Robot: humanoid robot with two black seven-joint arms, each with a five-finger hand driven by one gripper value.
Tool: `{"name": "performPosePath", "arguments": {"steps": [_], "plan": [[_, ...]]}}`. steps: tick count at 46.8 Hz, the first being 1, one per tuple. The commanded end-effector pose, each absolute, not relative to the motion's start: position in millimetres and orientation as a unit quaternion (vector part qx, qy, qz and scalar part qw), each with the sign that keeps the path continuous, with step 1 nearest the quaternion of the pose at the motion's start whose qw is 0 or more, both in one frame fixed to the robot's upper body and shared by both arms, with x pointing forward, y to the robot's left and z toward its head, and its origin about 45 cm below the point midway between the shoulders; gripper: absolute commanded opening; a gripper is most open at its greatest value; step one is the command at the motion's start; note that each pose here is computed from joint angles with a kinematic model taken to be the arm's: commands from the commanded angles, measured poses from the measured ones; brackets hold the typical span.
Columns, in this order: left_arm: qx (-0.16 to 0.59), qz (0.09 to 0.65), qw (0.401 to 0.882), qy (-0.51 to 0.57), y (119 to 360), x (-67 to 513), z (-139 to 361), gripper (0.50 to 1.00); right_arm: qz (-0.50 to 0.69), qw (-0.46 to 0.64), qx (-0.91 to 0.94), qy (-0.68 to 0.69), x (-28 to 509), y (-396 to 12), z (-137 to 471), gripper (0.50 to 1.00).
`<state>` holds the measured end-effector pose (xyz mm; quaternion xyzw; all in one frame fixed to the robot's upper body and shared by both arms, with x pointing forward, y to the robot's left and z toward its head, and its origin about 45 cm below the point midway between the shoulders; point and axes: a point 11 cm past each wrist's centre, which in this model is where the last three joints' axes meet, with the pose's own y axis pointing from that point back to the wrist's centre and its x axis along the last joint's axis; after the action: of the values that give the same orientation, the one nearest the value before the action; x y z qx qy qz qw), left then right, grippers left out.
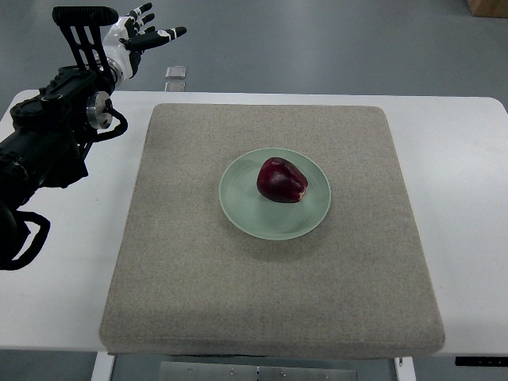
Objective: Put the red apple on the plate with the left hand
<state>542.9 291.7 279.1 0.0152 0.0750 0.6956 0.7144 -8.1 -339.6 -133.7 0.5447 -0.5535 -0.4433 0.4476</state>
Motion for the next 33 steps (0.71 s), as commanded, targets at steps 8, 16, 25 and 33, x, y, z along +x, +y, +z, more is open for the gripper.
{"name": "performPosePath", "arguments": {"steps": [8,16,25,33], "plan": [[-0.039,0.672,0.728,0.127,296,537,266,0.994,-0.444,0.447,0.545,-0.553,-8,-339,-134,0.964],[-0.079,0.635,0.753,0.151,298,530,261,0.994,-0.443,0.448,0.545,-0.554,-8,-340,-134,0.964],[-0.083,0.631,0.753,0.168,295,524,245,0.994,-0.444,0.447,0.545,-0.553,-8,-339,-134,0.964],[-0.087,0.632,0.752,0.165,297,523,243,0.994,-0.443,0.448,0.545,-0.554,-8,-340,-134,0.964]]}}
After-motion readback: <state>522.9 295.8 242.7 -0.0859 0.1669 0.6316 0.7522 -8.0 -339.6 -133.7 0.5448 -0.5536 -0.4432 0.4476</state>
